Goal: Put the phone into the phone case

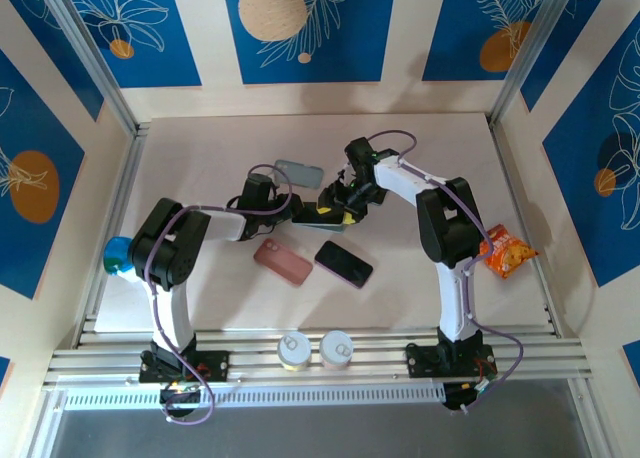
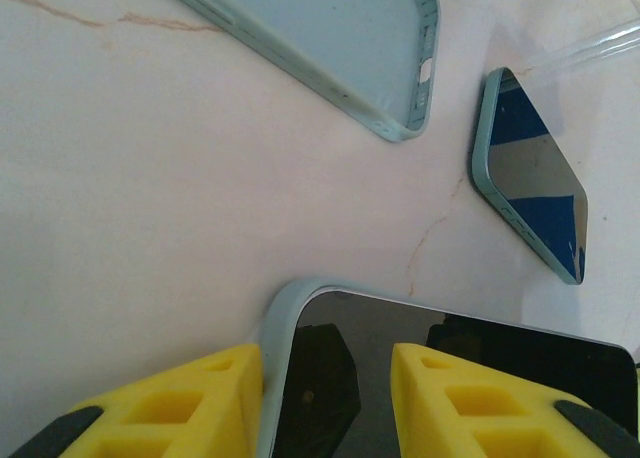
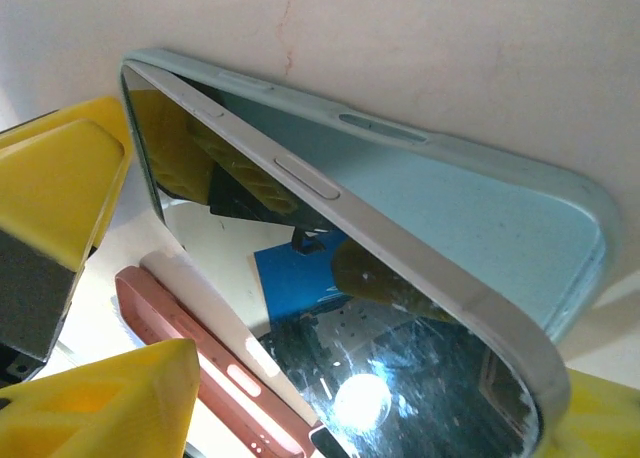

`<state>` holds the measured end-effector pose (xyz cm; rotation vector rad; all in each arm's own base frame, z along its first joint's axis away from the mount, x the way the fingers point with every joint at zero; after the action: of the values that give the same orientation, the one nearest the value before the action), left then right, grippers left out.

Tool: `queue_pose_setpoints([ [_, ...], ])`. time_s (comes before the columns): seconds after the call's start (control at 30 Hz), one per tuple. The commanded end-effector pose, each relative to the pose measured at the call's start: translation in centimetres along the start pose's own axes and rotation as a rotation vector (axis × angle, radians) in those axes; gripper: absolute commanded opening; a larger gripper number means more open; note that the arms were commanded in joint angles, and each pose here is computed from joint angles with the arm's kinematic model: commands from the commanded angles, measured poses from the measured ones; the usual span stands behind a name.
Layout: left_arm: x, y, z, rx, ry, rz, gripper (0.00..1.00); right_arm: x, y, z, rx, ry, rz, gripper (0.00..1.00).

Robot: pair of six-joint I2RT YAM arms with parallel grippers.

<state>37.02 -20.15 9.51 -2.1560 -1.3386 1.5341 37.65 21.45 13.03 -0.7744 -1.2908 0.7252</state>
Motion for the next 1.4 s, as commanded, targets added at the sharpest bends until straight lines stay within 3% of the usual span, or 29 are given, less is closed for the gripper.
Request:
queue_pose_setpoints([
  [0.0,-1.1,-0.4,0.1,0.001,0.006,0.049,0.38,0.7,-1.7,0.6,-0.013,-0.026,-0.014,0.67],
  [0.93,-1.0,-0.6,0.1,0.003,0.004,0.042,0.38,-1.1,-1.7,0.1,0.007,0.02,0.04,0.7],
  [1.37,-1.3,-1.9,0.0,-0.012,0.027,0.001,0.38,-0.2,-5.5,1.1,-0.09,-0.026,-0.011,0.72],
])
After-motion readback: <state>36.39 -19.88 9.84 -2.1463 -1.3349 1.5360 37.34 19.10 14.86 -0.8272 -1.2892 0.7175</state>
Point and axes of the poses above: each hand's point on the last joint's axis, 136 mm out from that joint toward the fingers, its own y axis out along the fingers, its own x axis along the line the jaws close on, z = x × y, the point moved 9 cm from there along -y, back along the fingers, and after that the axes turned 2 degrees about y, right-handed, at the moved point
